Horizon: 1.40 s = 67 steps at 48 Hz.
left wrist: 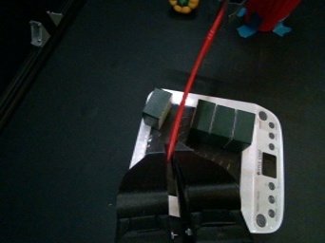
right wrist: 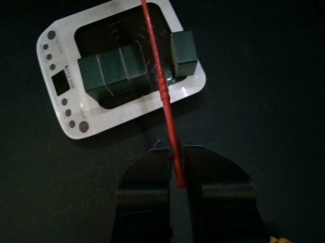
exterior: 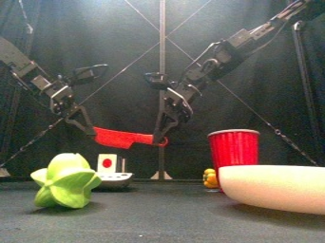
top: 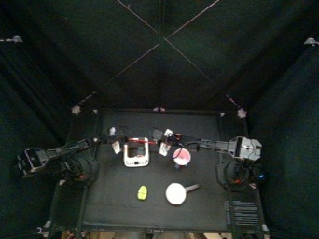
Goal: Cut sushi roll
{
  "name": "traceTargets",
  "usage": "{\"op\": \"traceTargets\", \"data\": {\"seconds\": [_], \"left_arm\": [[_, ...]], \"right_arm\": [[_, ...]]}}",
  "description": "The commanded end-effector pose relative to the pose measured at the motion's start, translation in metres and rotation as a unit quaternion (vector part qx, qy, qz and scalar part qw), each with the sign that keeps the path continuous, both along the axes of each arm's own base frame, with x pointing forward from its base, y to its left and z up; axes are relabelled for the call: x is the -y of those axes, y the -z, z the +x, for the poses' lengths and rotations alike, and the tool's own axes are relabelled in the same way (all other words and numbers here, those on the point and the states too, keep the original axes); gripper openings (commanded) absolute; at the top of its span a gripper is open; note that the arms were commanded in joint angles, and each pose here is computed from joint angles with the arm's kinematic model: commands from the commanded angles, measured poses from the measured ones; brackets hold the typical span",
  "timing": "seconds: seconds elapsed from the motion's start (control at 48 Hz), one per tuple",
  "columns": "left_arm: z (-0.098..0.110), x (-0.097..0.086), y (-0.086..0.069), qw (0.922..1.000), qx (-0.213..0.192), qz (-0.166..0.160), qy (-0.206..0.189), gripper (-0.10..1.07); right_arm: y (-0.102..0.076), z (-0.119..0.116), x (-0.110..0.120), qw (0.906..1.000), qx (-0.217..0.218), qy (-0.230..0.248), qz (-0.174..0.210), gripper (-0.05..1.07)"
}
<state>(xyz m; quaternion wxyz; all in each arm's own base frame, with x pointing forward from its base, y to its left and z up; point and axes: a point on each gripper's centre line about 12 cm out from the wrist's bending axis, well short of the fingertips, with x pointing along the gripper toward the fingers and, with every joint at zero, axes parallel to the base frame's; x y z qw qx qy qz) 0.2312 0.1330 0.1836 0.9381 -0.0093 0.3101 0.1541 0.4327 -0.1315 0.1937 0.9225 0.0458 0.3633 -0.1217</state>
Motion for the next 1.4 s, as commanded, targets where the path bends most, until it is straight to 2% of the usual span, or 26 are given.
{"op": "traceTargets", "data": {"seconds": [0.0, 0.125, 0.333, 0.812, 1.021, 1.375], "left_arm": [[0.01, 0.009, -0.007, 0.9997, 0.011, 0.002, 0.023, 0.23], [0.012, 0.018, -0.007, 0.999, 0.013, -0.003, 0.044, 0.23], [0.012, 0.038, -0.008, 0.9927, 0.024, -0.04, 0.112, 0.23], [0.001, 0.02, -0.002, 0.9975, 0.016, -0.031, 0.062, 0.23], [-0.001, 0.016, 0.001, 0.9981, 0.011, -0.031, 0.052, 0.23], [0.004, 0.008, 0.02, 0.9979, -0.021, -0.047, 0.038, 0.23]], "right_arm": [[-0.031, 0.005, -0.017, 0.999, 0.041, -0.017, -0.009, 0.34], [-0.029, 0.004, -0.023, 0.999, 0.038, -0.023, -0.008, 0.34], [-0.024, -0.001, -0.035, 0.999, 0.028, -0.034, -0.004, 0.34], [-0.026, 0.003, -0.03, 0.9988, 0.038, -0.029, -0.008, 0.34], [-0.018, 0.005, -0.022, 0.9993, 0.029, -0.022, -0.005, 0.34], [-0.009, 0.006, -0.018, 0.9996, 0.02, -0.018, -0.003, 0.34]]}}
